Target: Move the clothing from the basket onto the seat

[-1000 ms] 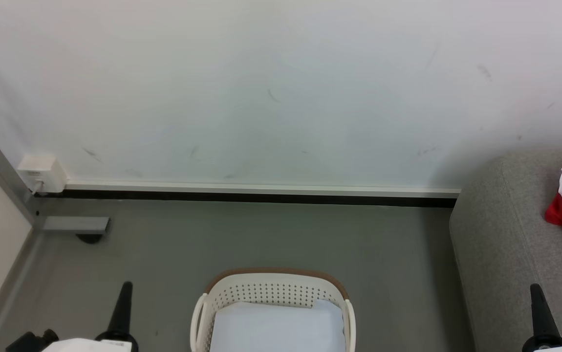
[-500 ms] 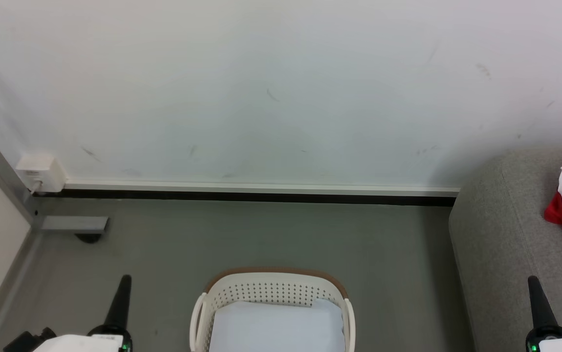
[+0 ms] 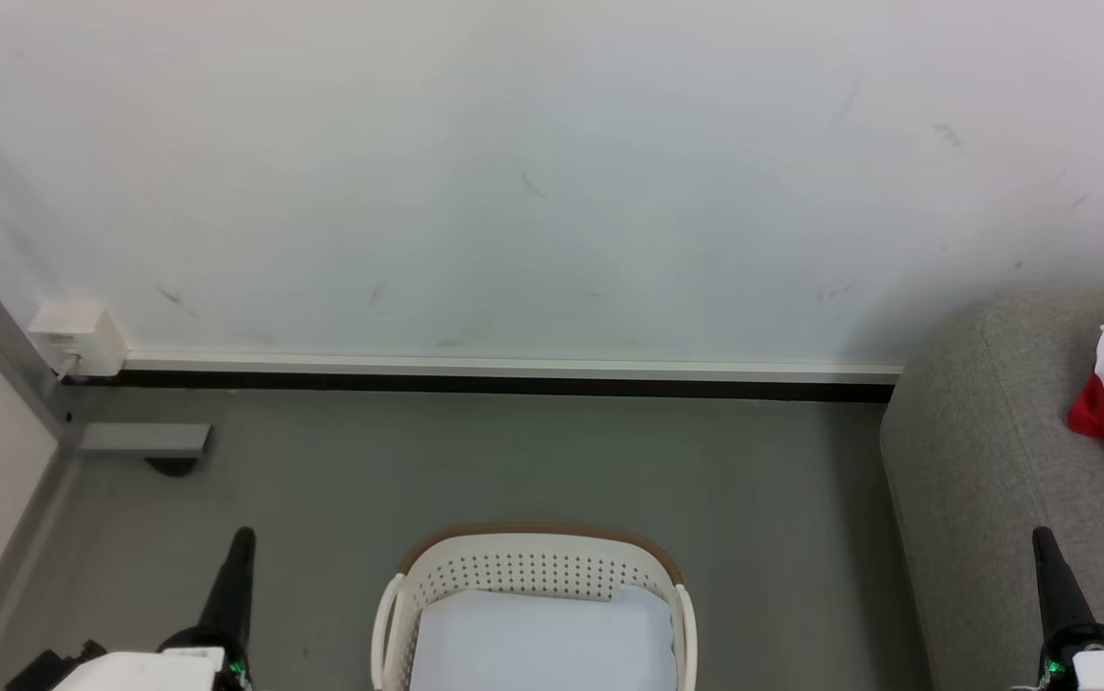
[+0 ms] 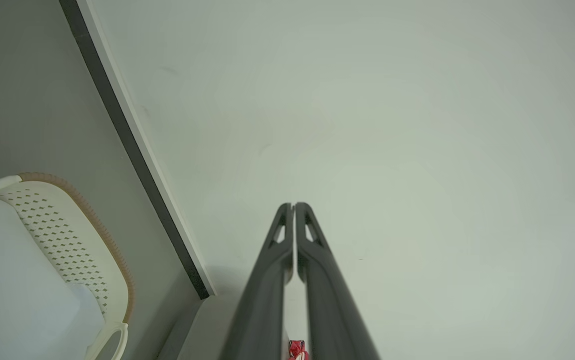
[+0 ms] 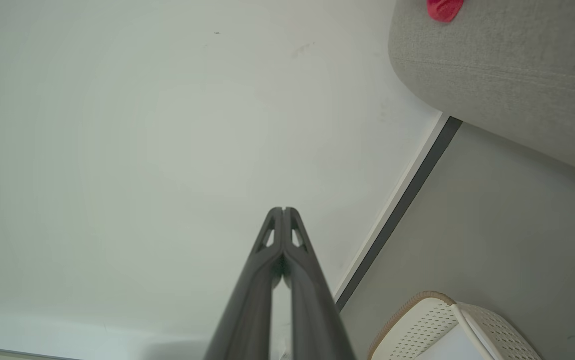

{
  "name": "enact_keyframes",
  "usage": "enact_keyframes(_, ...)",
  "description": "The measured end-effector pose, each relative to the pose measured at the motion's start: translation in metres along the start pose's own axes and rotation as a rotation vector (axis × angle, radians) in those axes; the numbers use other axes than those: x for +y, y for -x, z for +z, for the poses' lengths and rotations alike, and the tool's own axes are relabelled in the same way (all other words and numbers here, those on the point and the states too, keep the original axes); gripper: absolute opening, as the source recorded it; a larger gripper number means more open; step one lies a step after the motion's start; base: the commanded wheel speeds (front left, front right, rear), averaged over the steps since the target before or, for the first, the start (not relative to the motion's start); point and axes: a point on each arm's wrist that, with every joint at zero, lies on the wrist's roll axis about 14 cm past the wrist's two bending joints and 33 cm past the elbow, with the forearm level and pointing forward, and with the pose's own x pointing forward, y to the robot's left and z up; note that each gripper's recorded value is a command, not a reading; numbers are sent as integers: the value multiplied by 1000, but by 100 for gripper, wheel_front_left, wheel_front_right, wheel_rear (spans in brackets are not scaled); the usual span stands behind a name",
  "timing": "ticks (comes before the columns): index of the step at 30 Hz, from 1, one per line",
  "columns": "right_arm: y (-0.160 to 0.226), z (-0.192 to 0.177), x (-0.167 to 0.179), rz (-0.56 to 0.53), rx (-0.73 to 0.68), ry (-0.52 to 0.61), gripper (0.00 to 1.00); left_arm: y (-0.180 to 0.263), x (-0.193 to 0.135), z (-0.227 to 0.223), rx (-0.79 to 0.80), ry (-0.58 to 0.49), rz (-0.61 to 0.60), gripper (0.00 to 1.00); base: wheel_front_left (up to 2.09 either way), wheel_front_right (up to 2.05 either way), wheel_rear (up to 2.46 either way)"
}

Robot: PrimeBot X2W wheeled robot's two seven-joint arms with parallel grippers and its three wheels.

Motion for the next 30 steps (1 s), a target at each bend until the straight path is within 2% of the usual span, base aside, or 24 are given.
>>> enact_keyframes(20, -6, -1, 9, 33, 17, -155, 0, -4, -8, 1, 8, 149, -30, 0, 0, 0, 0)
enact_keyframes(30, -7, -1, 11, 41, 20, -203, 0, -5, -11, 1, 8, 187, -44, 0, 0, 0, 0)
